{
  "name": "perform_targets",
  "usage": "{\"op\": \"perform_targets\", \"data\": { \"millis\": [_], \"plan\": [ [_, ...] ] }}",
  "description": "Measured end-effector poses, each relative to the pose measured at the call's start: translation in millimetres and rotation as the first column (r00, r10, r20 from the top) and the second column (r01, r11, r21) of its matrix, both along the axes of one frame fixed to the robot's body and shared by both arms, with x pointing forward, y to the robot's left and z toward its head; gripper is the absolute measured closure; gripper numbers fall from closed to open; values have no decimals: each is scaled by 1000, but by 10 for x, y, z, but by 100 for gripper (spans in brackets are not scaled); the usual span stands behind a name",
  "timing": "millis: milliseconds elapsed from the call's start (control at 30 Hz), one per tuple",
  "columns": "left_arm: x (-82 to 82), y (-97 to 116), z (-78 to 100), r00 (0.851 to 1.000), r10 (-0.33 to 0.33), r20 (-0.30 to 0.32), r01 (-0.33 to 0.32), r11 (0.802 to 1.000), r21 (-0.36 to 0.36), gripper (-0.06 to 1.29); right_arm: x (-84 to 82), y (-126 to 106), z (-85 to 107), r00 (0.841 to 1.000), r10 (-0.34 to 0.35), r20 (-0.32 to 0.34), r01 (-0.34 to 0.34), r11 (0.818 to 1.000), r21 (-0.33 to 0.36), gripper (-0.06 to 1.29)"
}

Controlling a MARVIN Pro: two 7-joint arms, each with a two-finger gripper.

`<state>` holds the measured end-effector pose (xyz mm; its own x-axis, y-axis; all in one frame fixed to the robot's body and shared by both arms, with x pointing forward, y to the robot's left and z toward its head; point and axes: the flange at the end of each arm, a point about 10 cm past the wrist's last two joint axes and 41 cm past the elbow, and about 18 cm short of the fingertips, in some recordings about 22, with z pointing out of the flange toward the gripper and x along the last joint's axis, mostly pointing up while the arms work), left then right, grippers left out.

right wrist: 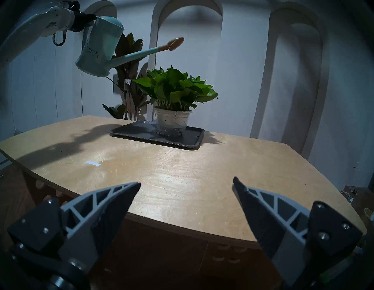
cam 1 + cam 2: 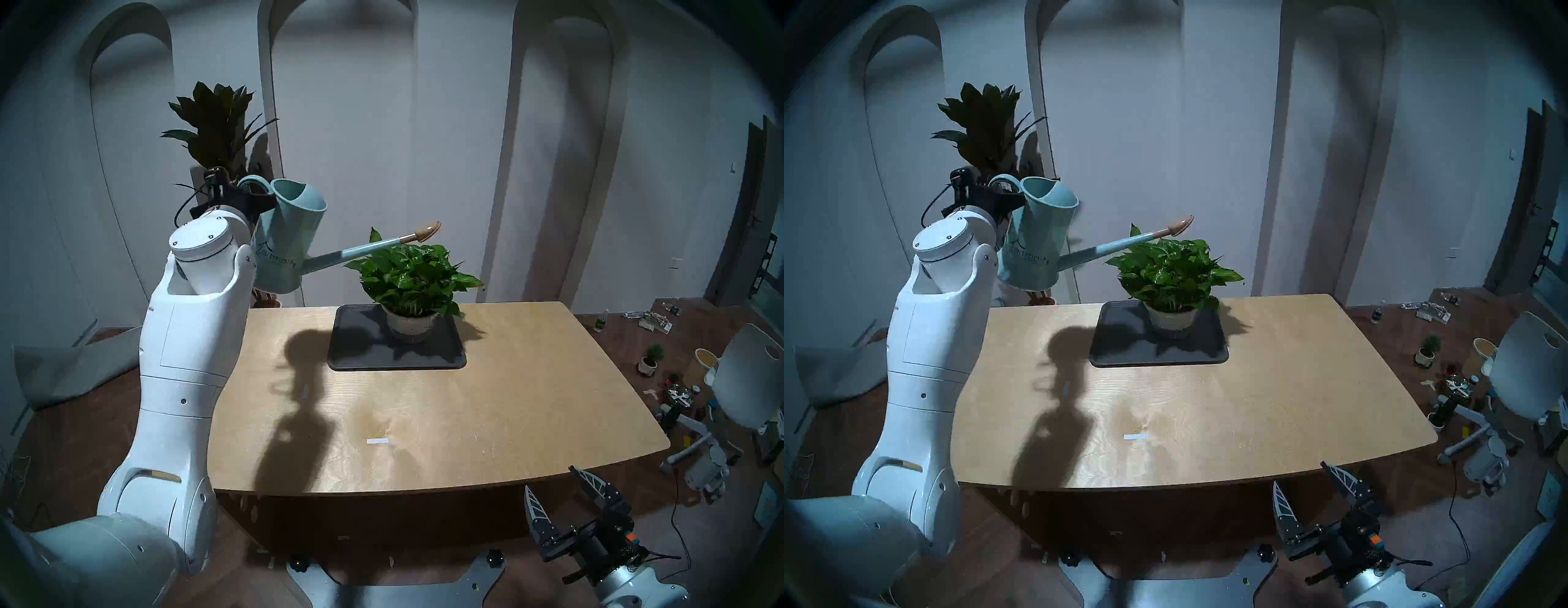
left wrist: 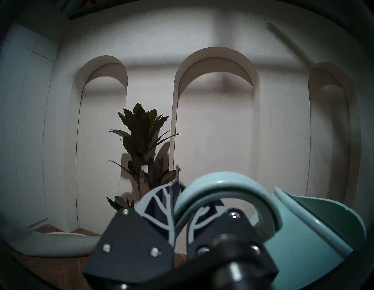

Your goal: Pick up the watering can and pour water into the potted plant, then put the can down

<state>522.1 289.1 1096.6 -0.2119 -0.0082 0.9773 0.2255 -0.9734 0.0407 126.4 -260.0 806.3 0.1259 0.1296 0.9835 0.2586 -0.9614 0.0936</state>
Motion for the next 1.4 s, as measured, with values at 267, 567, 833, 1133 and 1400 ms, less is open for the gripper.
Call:
{"op": "perform_targets", "data": {
  "millis": [267,567,833,1133,1400],
  "plan": [
    [14,127,94,999,48,11,-48,998,37,118,2,0,1,1000,0,0,0,1000,0,0],
    [73,102,138,998,63,10,-64,992,110,118,3,1,3,1000,1,1,-1,1000,0,0],
    [125,-24,164,999,44,10,-45,984,171,118,3,2,4,1000,2,2,-2,1000,0,0],
    [139,-91,272,999,32,32,-38,972,234,118,2,3,5,1000,2,1,-2,1000,0,0],
    [123,-59,425,997,37,66,-54,959,278,118,1,3,5,1000,3,1,-3,1000,0,0]
  ]
}}
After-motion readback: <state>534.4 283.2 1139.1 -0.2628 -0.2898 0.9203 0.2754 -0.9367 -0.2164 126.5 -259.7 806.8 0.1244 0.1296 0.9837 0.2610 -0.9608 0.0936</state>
